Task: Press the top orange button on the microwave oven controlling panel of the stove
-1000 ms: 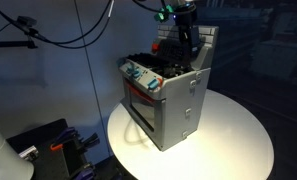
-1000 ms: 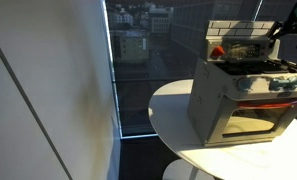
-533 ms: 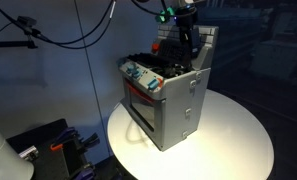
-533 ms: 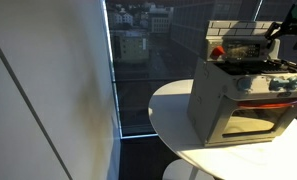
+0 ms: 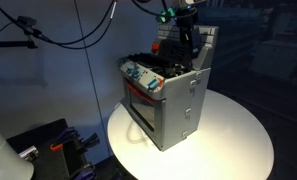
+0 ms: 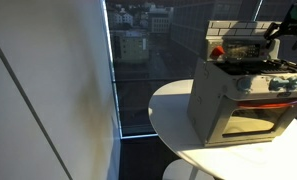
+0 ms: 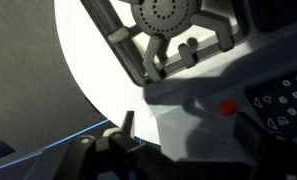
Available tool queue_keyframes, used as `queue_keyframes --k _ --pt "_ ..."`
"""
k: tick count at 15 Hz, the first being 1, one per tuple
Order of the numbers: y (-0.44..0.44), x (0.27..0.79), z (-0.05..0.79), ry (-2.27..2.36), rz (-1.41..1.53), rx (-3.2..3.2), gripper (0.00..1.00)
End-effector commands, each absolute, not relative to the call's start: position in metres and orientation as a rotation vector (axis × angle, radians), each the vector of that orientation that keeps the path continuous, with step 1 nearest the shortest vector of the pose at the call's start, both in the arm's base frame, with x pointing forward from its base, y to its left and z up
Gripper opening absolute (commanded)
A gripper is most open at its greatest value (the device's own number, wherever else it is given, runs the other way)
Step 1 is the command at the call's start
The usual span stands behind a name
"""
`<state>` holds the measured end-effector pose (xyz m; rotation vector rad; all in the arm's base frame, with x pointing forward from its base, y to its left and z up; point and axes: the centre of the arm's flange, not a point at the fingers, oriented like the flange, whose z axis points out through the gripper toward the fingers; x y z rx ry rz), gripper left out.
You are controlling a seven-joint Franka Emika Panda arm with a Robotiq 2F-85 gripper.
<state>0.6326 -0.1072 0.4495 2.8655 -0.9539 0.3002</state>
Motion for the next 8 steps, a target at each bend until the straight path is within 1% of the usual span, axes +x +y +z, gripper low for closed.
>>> queue_keyframes --k 1,8 --pt "-0.1072 0.647 0.4521 -0.998 0.321 2.873 1.0" --pt "-0.1065 0.6514 0.4505 -1.015 0.324 2.887 1.0"
